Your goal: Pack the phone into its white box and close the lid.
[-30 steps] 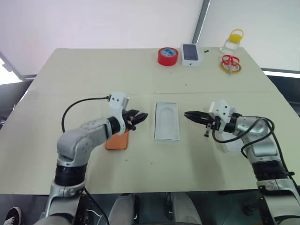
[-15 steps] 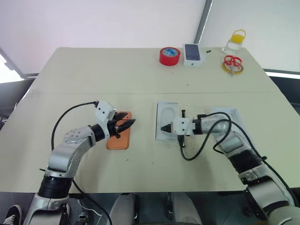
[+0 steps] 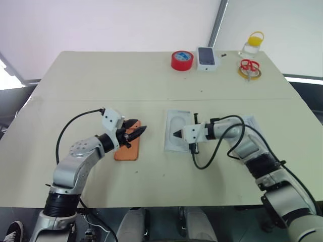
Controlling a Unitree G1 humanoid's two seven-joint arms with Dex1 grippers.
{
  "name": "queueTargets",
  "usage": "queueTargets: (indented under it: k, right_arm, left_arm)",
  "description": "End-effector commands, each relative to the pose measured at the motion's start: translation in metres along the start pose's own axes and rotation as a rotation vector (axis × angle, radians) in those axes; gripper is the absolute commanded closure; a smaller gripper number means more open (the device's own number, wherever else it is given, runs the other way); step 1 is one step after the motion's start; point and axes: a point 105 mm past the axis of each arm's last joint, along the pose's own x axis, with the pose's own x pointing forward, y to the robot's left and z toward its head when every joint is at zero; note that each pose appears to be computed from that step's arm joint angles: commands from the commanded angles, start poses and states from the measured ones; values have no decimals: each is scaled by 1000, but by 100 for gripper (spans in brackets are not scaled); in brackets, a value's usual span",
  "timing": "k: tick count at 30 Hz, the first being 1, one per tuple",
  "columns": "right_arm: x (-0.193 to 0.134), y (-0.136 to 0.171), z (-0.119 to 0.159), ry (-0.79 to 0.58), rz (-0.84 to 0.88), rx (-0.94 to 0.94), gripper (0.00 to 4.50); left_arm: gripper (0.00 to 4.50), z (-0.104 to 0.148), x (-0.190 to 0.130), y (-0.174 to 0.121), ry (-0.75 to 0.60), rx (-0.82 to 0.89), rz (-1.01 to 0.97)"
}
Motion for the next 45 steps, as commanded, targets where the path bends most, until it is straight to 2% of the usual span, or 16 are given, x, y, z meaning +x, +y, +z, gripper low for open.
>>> queueTargets:
  k: [1,6,10,12,16,21,23,26,29,31,34,45]
  right_arm:
    - [1,-3,-8,43,-12,-54,447]
    - [12,8,-7,50,40,-88,447]
    - [13,-11,7,-4,-37,-78,447]
    - [13,-28,25,-103,-112,21,447]
    - [13,-54,64,-280,-225,131,447]
    - [28,-52,99,-370,-211,175,447]
    - [43,-45,110,-347,-175,152,447]
    - [64,-23,114,-238,-8,100,447]
    - [72,-14,118,-202,61,59,447]
    - [83,-4,114,-111,127,38,447]
    - [92,9,113,-65,182,-21,447]
    - [98,9,95,15,142,-63,447]
  left_arm:
    - [207,7,-5,6,-1,-8,31]
    - [207,4,-20,26,64,-44,86]
    - [207,9,-36,42,82,-103,110]
    - [207,10,-46,50,86,-149,124]
    - [207,1,-70,59,177,-350,129]
    - [207,-16,-90,65,244,-533,149]
    - [207,-22,-95,65,244,-612,137]
    - [207,-33,-94,65,261,-725,142]
    - [207,-39,-90,62,276,-742,142]
    - [207,-48,-85,60,306,-744,153]
    - [207,-56,-78,54,325,-754,144]
    - [207,-70,-50,27,365,-798,73]
